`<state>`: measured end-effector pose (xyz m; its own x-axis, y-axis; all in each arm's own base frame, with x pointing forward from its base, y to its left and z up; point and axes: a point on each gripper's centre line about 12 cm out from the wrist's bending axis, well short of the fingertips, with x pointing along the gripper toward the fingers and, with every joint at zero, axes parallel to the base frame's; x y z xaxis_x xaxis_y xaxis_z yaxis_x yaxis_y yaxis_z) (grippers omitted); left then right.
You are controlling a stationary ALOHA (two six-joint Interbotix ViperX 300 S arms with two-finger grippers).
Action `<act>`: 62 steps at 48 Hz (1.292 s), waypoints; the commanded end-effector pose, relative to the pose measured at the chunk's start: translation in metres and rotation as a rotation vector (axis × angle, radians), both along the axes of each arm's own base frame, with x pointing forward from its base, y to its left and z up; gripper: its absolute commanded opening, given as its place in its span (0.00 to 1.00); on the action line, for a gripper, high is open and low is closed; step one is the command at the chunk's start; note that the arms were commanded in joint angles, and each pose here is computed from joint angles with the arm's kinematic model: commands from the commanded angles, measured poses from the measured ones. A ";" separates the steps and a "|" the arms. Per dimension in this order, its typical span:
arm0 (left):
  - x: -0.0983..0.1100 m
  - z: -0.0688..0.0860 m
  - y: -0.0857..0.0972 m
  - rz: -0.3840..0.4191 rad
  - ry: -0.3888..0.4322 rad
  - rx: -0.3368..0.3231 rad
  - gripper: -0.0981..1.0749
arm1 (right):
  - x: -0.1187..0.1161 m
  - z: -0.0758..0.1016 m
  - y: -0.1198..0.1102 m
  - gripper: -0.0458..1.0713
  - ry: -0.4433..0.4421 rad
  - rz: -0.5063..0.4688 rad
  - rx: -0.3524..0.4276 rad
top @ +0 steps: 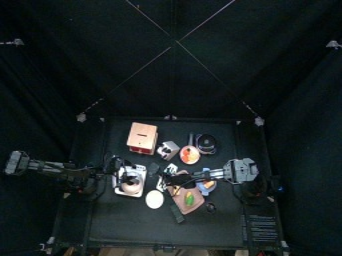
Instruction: Place egg on small plate
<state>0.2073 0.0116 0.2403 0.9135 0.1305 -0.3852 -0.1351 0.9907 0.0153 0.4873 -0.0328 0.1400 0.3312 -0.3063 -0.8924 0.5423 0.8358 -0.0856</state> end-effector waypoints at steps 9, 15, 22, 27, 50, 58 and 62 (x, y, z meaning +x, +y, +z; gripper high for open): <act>0.002 0.006 0.000 -0.002 -0.015 0.002 0.87 | 0.001 0.026 0.013 0.61 -0.068 -0.002 0.043; 0.002 0.006 0.000 -0.001 -0.015 0.005 0.87 | 0.000 0.030 0.023 0.61 -0.075 0.003 0.066; 0.003 0.007 0.000 -0.001 -0.018 0.004 0.87 | -0.007 0.039 0.024 0.61 -0.099 -0.087 0.073; 0.003 0.008 0.000 -0.005 -0.023 0.008 0.87 | -0.018 0.046 0.025 0.61 -0.125 -0.140 0.034; 0.003 0.011 0.001 -0.009 -0.030 0.030 0.87 | -0.011 0.047 0.075 0.62 -0.362 -0.334 0.212; 0.004 0.011 0.000 -0.011 -0.031 0.021 0.88 | -0.006 0.040 0.096 0.62 -0.470 -0.437 0.247; 0.004 0.010 -0.001 -0.011 -0.027 0.017 0.87 | -0.006 0.035 0.107 0.62 -0.517 -0.497 0.276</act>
<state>0.2075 0.0118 0.2409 0.9152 0.1320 -0.3808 -0.1272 0.9912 0.0380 0.4797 0.0646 0.1635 0.5637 -0.3119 -0.7648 0.7872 0.4832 0.3831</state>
